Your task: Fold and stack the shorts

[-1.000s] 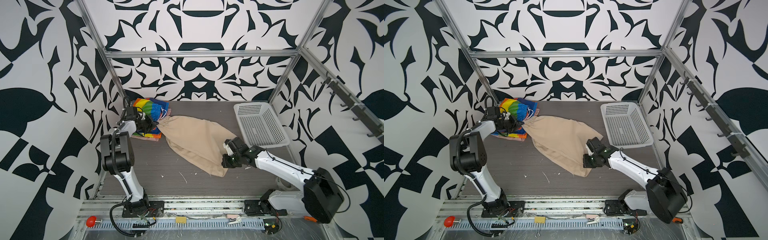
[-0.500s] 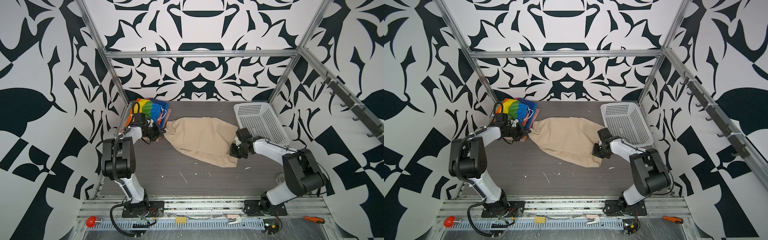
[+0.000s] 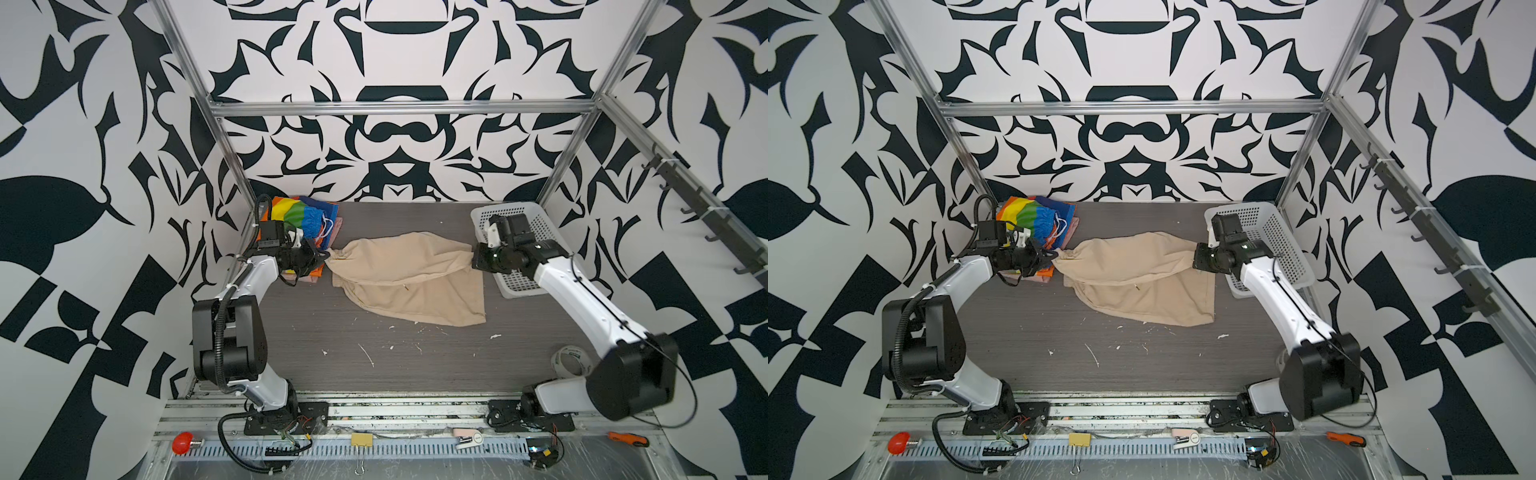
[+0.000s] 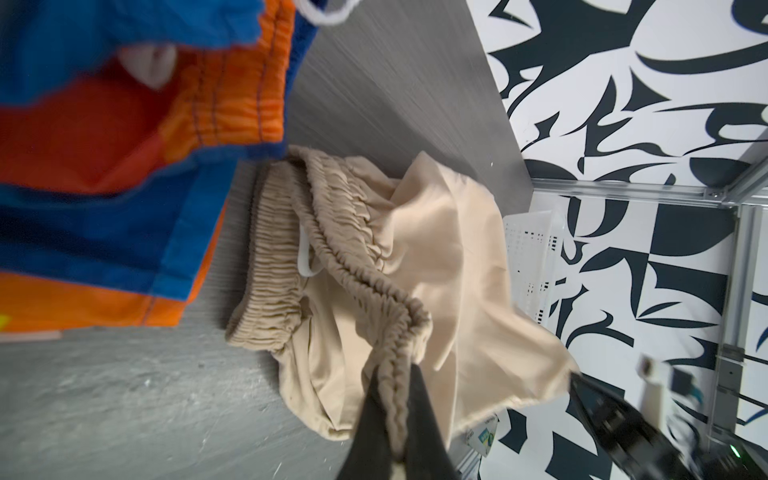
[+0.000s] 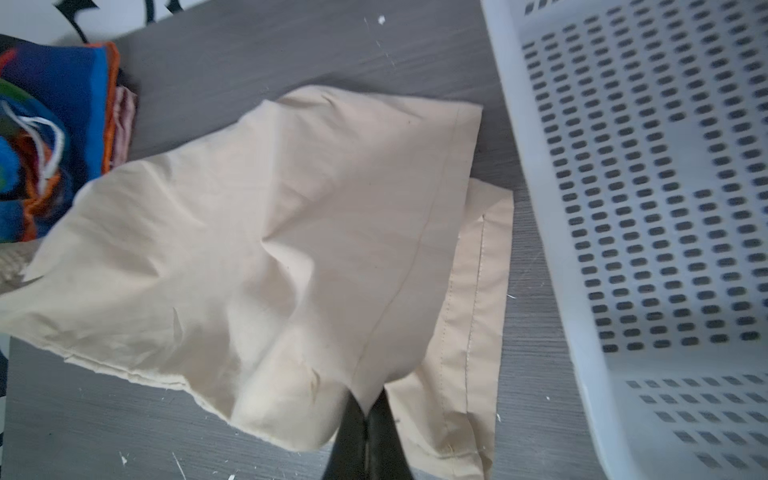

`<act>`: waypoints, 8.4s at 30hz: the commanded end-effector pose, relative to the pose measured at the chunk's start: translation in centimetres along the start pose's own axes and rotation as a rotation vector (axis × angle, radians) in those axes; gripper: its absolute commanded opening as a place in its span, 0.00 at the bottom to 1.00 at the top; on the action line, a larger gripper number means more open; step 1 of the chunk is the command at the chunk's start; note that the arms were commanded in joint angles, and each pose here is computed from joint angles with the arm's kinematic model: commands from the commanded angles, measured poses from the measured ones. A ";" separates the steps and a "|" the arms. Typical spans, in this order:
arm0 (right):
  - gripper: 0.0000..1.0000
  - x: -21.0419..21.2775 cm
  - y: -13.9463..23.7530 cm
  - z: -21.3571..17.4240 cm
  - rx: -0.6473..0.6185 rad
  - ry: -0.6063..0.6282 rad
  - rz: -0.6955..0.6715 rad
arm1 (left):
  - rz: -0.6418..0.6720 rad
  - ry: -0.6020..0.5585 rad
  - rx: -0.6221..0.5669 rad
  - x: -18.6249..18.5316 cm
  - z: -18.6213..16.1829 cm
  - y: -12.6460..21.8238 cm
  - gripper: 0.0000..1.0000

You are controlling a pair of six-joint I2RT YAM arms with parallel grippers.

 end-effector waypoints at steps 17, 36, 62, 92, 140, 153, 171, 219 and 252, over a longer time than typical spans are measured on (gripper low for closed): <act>0.00 -2.1 -6.4 -17.8 0.348 -0.155 -0.009 | 0.141 0.102 0.044 7.8 -1.4 -1.9 0.00; 0.33 -2.3 -4.1 -14.7 0.290 -0.125 -0.098 | 0.187 -0.007 -0.056 6.1 -2.7 1.8 0.99; 0.84 0.7 -16.5 -3.0 0.235 -0.060 0.080 | 0.233 -0.090 0.106 3.5 -4.7 -9.6 0.99; 0.85 3.2 -10.4 -1.5 0.184 -0.016 0.147 | 0.197 -0.109 -0.010 2.0 -7.2 -0.8 0.99; 0.88 -0.7 -16.0 -4.1 0.262 -0.056 0.131 | 0.253 -0.193 0.372 2.1 -18.9 -14.4 0.99; 0.87 1.2 -18.0 -0.9 0.158 -0.185 0.298 | 0.349 -0.177 0.403 6.3 -19.1 -15.4 0.99; 0.86 2.5 -20.0 5.9 0.014 -0.331 0.397 | 0.446 -0.176 0.428 10.1 -19.4 -15.4 0.99; 0.86 6.4 -28.1 21.0 -0.157 -0.441 0.696 | 0.542 -0.155 0.453 14.2 -19.7 -15.2 0.99; 0.92 7.5 -23.7 2.0 0.241 -0.085 0.427 | 0.375 -0.241 0.299 5.7 -15.1 -6.7 0.99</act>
Point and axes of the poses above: each gripper's point midway between its finger pads, its own y axis back along the fingers, its own x axis along the line the jaws close on, z = x × y, the point moved 5 cm from there along y, back along the fingers, and after that the axes turned 15 degrees about y, right-handed, at the moved point
